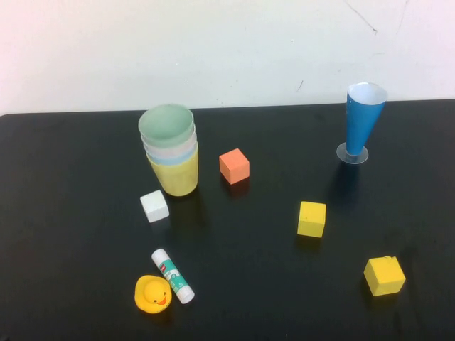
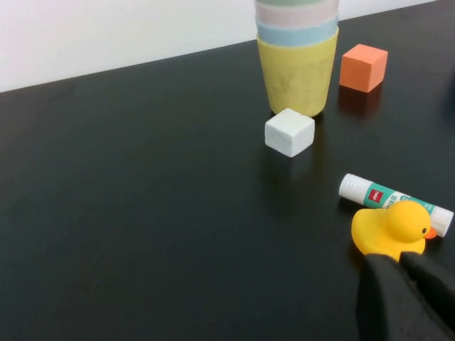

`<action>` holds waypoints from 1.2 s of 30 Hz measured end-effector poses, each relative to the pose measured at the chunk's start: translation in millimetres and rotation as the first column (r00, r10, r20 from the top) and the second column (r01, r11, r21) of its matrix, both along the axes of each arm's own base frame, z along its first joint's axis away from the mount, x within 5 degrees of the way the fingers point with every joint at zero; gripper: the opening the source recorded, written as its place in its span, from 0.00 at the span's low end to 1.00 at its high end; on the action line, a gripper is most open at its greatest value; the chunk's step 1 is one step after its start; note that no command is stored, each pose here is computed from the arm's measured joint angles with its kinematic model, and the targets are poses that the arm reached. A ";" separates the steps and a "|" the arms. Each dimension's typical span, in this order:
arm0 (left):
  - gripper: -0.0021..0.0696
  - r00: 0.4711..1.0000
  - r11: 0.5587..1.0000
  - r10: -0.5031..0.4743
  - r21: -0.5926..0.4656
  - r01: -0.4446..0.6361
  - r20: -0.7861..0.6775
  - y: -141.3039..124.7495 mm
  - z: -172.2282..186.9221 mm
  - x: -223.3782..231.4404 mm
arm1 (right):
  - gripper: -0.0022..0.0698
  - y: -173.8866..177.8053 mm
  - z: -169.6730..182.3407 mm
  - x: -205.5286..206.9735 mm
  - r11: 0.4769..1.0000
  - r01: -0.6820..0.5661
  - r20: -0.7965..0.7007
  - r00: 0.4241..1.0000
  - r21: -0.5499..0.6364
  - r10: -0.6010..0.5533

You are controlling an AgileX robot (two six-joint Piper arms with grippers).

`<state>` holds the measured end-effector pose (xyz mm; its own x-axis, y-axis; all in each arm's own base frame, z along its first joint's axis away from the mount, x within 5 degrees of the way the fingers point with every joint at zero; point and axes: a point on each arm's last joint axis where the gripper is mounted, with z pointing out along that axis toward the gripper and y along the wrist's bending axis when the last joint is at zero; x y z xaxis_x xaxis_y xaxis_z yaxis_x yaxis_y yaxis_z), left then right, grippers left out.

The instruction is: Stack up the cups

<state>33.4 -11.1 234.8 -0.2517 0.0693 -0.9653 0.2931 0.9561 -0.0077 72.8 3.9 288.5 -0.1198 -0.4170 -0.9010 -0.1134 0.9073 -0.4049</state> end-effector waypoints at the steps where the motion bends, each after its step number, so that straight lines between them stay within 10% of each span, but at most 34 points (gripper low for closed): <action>1: 0.03 1.000 1.000 0.000 0.000 0.000 0.000 0.0 0.0 0.0 | 0.03 -1.9 -8.5 -1.8 1.000 0.024 0.006 1.000 -0.002 -0.024; 36: 0.03 1.000 1.000 0.000 0.000 0.000 -0.001 0.0 -0.1 0.0 | 0.03 -11.5 -118.4 -21.1 0.950 0.231 -0.172 0.965 0.211 -0.196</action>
